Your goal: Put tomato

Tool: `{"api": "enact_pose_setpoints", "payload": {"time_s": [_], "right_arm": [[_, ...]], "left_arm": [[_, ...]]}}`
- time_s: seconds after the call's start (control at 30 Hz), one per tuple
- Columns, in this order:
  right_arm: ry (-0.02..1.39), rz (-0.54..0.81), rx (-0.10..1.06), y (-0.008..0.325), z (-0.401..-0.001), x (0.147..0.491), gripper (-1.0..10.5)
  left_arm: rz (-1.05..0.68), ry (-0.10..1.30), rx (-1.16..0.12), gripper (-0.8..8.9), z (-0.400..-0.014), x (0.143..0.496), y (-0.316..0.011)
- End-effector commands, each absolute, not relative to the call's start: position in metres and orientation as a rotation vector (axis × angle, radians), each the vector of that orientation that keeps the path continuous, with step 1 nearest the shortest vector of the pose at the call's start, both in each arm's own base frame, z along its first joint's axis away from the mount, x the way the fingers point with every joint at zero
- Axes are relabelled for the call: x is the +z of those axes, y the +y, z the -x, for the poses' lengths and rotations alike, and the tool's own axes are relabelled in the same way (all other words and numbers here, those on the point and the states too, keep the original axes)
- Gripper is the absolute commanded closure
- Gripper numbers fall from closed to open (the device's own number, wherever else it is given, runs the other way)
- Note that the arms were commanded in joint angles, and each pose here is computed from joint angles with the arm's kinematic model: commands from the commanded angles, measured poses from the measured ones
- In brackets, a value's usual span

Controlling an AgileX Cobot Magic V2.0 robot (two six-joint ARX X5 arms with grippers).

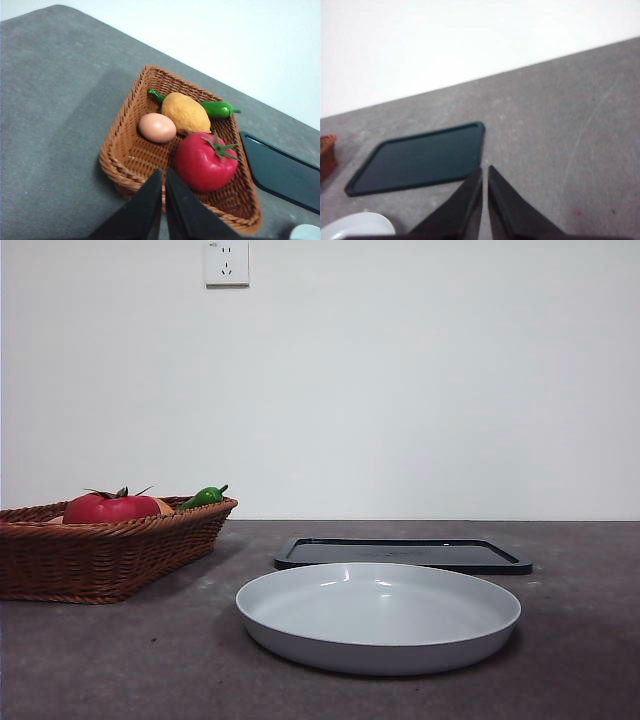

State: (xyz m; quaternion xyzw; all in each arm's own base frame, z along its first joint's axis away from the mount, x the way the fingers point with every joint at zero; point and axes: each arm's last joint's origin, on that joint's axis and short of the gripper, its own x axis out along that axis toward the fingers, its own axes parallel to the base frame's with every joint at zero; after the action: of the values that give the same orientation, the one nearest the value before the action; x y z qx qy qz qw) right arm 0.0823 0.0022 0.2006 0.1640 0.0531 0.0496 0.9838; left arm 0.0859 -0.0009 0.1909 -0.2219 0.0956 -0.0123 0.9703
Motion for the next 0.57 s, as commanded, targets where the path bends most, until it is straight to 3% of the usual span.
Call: {"api": "enact_pose_setpoints", "payload": {"time_s": [0.03, 0.27, 0.57], "right_arm": [[0.109, -0.347, 0.114, 0.003, -0.078, 0.216, 9.4], [0.182, -0.299, 0.202, 0.005, -0.074, 0.255, 9.4], [0.387, -0.254, 0.414, 0.011, -0.090, 0.304, 9.4]], "left_arm": [[0.459, 0.181, -0.059, 8.03, -0.084, 0.208, -0.002], [0.364, 0.273, -0.157, 8.03, -0.084, 0.250, -0.005], [0.239, 0.459, -0.336, 8.03, -0.096, 0.297, -0.009]]}}
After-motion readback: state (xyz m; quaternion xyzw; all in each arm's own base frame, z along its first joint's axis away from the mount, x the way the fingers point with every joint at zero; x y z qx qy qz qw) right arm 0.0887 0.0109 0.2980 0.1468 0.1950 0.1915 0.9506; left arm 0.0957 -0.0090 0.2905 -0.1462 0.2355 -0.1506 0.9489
